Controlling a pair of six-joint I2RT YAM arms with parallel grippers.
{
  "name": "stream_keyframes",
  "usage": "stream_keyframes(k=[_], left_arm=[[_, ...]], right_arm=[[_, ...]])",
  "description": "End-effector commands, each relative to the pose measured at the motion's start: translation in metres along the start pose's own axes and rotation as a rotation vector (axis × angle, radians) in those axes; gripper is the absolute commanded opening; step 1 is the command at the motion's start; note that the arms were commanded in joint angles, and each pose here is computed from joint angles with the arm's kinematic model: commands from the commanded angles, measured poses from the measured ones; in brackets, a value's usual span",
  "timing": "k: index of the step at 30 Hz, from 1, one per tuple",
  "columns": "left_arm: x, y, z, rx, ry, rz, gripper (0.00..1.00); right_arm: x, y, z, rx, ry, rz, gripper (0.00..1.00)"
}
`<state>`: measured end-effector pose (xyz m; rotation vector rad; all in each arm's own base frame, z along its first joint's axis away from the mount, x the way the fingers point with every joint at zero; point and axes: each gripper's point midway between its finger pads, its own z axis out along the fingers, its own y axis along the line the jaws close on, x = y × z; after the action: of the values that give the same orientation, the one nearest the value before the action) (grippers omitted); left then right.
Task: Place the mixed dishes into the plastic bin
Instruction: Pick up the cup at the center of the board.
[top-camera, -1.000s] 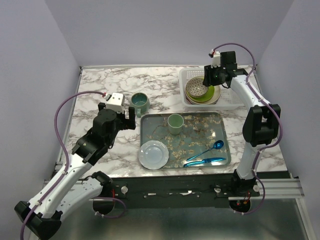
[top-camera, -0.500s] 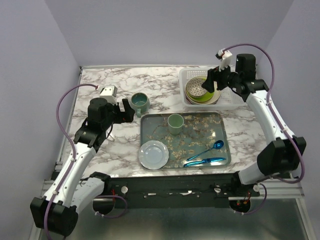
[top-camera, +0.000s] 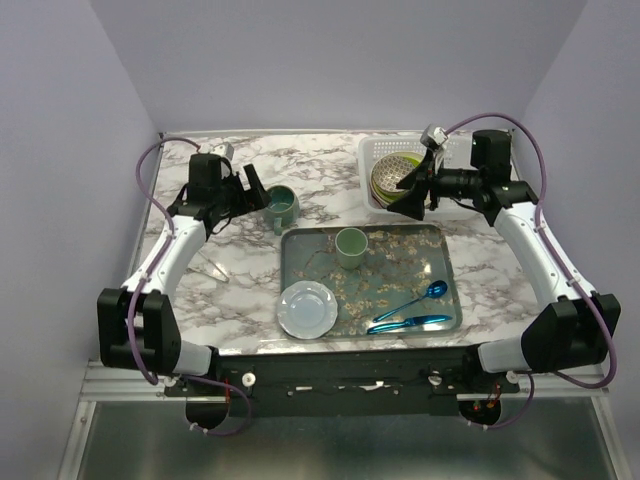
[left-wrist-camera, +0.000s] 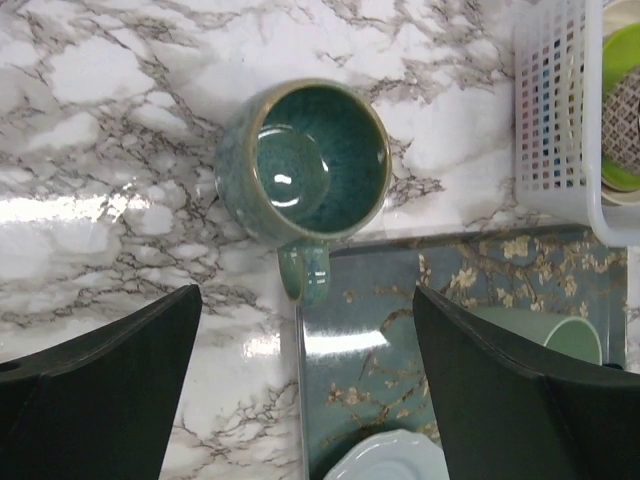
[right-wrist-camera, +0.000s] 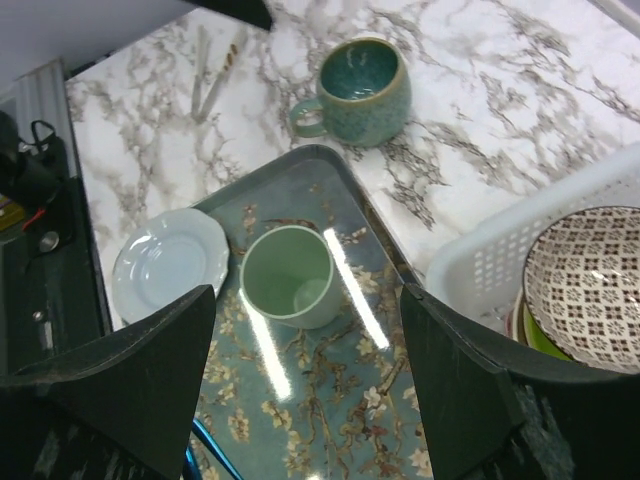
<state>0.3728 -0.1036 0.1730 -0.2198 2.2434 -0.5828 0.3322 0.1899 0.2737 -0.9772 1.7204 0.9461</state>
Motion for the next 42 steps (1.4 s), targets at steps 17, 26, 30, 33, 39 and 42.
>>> stream_keyframes(k=[17,26,30,33,39,42], left_arm=[[-0.032,0.041,0.102,-0.421,0.297,0.380,0.59],[-0.020,0.038,0.117,-0.436,0.371,0.503,0.47],[-0.015,0.043,0.122,-0.452,0.395,0.525,0.41],[-0.010,0.048,0.126,-0.465,0.412,0.530,0.26],[-0.021,0.046,0.120,-0.485,0.378,0.525,0.00],[-0.035,0.037,0.111,-0.484,0.326,0.511,0.00]], right_arm=[[-0.023,0.052,-0.014,-0.190,-0.116,-0.129,0.82],[-0.022,0.052,-0.014,-0.195,-0.117,-0.132,0.82],[-0.022,0.053,-0.014,-0.195,-0.117,-0.132,0.82],[-0.021,0.053,-0.014,-0.196,-0.117,-0.132,0.82],[-0.021,0.052,-0.013,-0.197,-0.115,-0.131,0.82],[-0.020,0.052,-0.013,-0.195,-0.115,-0.130,0.82]])
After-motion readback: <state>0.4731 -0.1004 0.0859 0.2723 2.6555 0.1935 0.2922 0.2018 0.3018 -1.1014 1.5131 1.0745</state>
